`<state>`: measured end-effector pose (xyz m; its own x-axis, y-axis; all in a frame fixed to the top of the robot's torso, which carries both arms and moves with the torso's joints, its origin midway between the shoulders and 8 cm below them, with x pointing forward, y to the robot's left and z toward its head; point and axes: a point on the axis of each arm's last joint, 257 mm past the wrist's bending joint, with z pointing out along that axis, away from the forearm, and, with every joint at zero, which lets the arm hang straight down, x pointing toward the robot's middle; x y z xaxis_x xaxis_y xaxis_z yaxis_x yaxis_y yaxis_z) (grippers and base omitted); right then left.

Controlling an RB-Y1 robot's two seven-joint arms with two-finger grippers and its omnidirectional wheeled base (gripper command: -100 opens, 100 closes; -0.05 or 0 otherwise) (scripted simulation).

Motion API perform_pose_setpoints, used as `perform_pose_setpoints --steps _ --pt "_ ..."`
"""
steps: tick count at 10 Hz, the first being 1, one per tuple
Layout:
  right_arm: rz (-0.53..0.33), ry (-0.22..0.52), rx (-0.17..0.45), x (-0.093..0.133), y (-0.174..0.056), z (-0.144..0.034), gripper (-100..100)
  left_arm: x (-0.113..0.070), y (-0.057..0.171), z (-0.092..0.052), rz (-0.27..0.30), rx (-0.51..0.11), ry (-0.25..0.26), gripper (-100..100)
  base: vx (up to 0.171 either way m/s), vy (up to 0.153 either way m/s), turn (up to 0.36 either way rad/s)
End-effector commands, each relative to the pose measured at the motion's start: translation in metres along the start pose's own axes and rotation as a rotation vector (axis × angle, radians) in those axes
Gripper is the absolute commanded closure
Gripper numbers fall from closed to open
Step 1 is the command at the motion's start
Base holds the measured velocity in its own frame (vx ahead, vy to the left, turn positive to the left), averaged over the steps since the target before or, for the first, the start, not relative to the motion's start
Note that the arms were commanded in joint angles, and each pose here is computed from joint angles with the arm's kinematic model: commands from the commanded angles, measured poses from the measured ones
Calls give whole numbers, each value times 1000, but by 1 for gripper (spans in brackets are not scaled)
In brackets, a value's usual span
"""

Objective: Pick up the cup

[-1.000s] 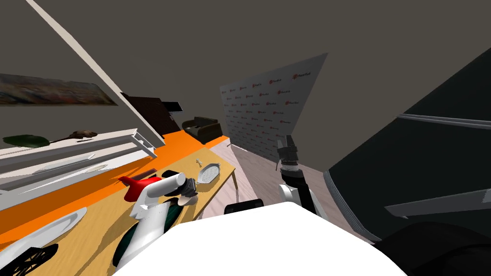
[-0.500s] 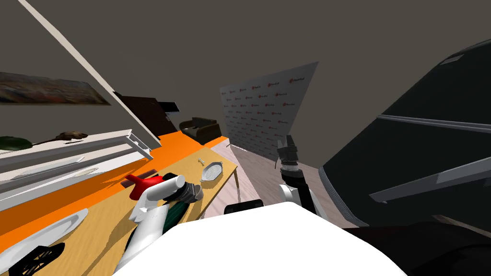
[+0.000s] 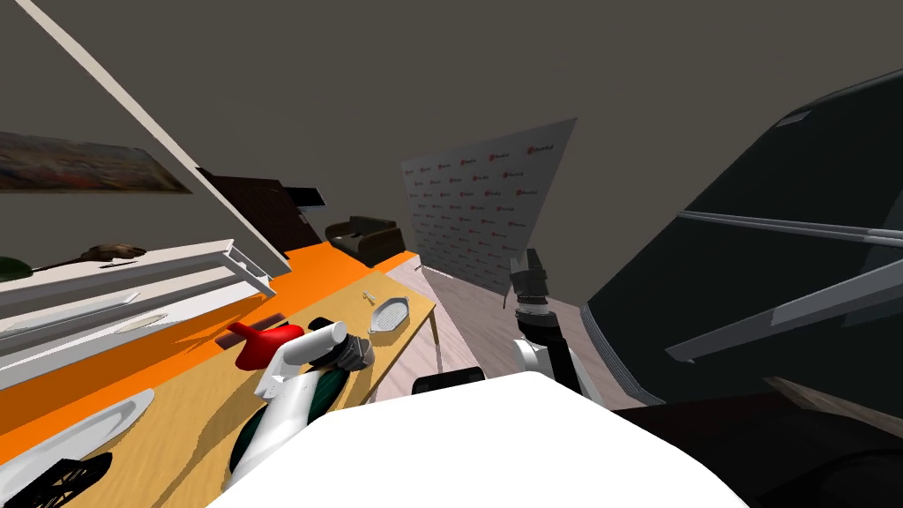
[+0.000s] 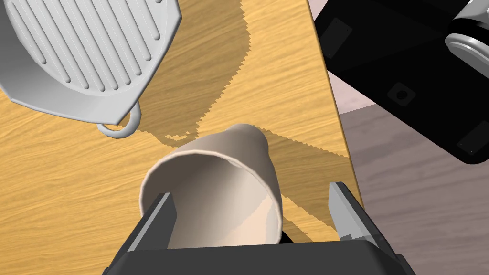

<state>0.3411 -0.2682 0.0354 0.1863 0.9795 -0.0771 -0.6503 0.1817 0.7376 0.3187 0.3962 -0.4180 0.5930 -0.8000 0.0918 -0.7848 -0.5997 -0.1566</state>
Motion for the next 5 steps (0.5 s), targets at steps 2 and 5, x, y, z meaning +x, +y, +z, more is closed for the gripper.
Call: perform_pose_setpoints --steps 2,5 --pt "0 0 0 0 0 0 0 1 0 4 -3 0 -1 -100 -18 8 -19" --pt "0 0 0 0 0 0 0 1 0 5 -4 -1 -2 100 0 0 0"
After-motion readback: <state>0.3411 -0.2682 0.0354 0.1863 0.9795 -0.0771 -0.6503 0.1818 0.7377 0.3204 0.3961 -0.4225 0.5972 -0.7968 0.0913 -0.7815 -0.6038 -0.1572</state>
